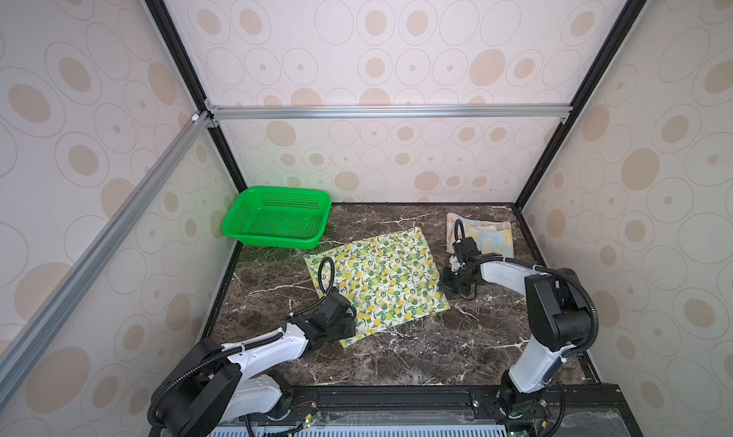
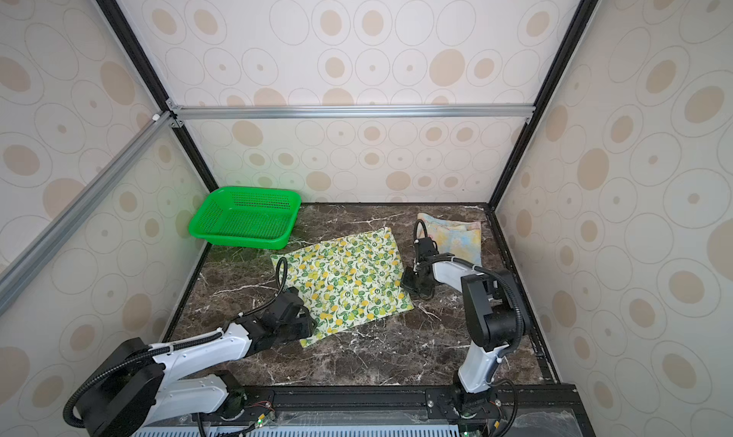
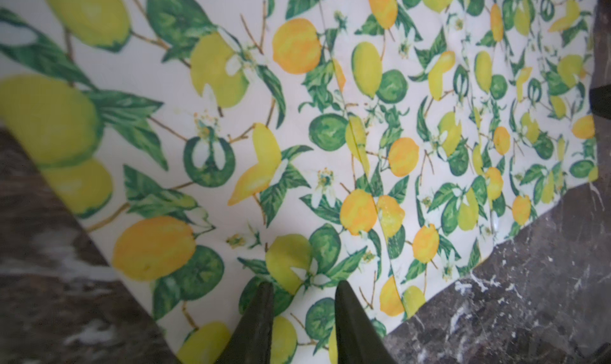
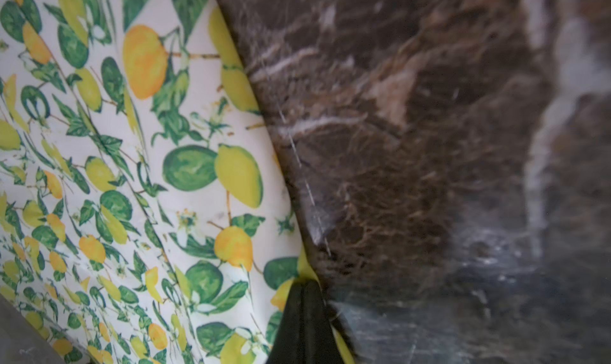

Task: Fold and stack skirts
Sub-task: Rotate the skirt at the center of the table.

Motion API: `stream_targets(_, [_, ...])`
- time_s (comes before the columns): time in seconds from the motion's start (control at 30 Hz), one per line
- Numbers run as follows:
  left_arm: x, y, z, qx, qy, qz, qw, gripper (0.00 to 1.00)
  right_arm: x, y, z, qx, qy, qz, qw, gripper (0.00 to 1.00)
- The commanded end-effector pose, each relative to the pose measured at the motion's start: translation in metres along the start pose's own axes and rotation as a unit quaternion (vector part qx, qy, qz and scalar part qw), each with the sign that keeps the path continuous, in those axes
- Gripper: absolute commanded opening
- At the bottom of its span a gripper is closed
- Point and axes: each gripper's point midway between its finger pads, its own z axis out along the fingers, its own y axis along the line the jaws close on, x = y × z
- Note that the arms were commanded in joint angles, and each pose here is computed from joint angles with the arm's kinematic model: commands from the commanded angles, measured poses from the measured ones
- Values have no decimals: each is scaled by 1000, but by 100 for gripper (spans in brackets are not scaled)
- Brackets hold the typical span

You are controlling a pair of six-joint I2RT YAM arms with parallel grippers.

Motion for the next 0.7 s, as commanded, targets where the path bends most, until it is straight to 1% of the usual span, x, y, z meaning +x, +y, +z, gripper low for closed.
stream_targets(0.0, [18, -3, 3, -11, 21, -12, 1000, 32, -7, -2, -19, 25, -16, -22, 999, 0])
stream_targets(0.07, [23, -14, 6, -3, 28, -4, 1000, 32, -4, 6, -34, 17, -27, -32, 999, 0])
stream_targets(0.13, [28, -23, 10, 0, 35, 4, 999, 32, 7, 10, -46, 9, -31, -38, 999, 0])
stream_targets(0.3, [39, -51, 20, 20, 52, 26, 998, 32, 35, 5, -58, -11, -25, -26, 999, 0])
stream_targets(0.53, [62, -108, 36, 59, 86, 70, 992, 32, 62, -2, -76, -27, -24, -28, 999, 0])
stream_targets(0.67, [63, -122, 42, 72, 87, 68, 991, 31, 76, -2, -80, -36, -21, -34, 999, 0])
